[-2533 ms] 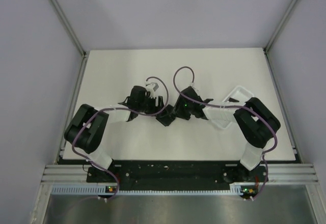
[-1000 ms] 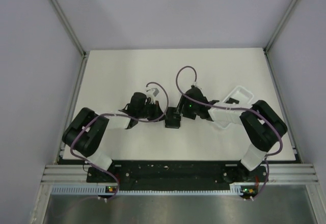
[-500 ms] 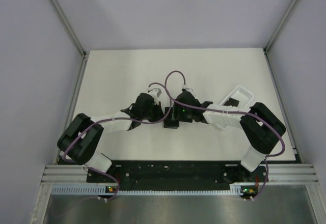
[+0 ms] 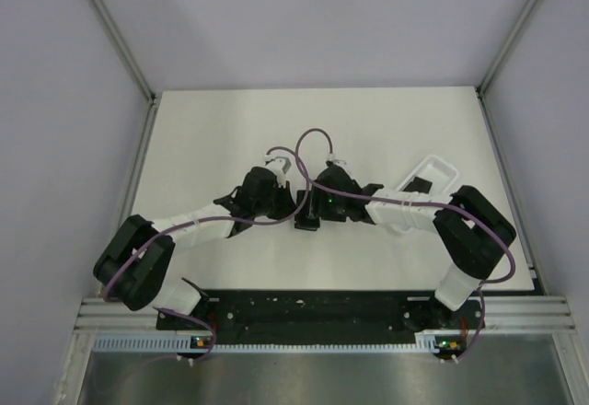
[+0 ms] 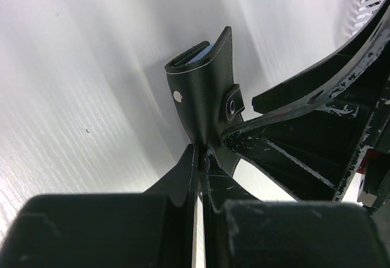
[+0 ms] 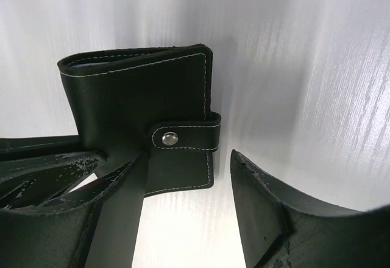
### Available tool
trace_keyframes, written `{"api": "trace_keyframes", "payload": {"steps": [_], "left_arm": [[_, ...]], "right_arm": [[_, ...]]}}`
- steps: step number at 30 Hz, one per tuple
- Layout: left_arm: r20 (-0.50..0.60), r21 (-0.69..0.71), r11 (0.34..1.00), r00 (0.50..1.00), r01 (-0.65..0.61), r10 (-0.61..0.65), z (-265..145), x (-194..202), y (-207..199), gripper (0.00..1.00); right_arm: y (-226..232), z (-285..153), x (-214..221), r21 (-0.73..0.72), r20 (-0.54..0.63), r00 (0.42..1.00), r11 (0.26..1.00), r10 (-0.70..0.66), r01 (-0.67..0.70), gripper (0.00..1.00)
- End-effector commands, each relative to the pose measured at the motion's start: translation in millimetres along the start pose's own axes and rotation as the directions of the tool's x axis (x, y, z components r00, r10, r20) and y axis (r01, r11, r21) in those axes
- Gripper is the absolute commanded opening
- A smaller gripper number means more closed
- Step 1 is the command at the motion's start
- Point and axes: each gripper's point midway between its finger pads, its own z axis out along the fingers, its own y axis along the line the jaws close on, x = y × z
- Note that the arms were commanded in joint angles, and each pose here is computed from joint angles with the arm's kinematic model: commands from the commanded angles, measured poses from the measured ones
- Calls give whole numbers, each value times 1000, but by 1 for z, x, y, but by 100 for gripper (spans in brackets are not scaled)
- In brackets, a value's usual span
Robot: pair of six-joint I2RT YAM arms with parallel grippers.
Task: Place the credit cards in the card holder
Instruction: Open the card holder at the center of the board.
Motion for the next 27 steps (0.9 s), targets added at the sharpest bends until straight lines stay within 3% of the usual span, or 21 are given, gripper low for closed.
{"api": "trace_keyframes", "payload": {"steps": [1,9,20,27], "left_arm": [[77,46,998,996,-42,39,-7,-28,-22,0],[74,62,997,996,-52,48,-8,-27,-29,0],[93,40,997,994,-64,60,-12,-33,-28,0],[100,29,998,994,-56,53,-13,-35,-27,0]], "right_arm": [[34,-13,-24,-93,76,997,996,-8,15,57],[38,-13,-29,-92,96,995,996,-7,16,57],[-16,-16,-33,209,112,993,978,-29,5,50],[-28,-21,-27,263,83,995,965,-50,26,44]]}}
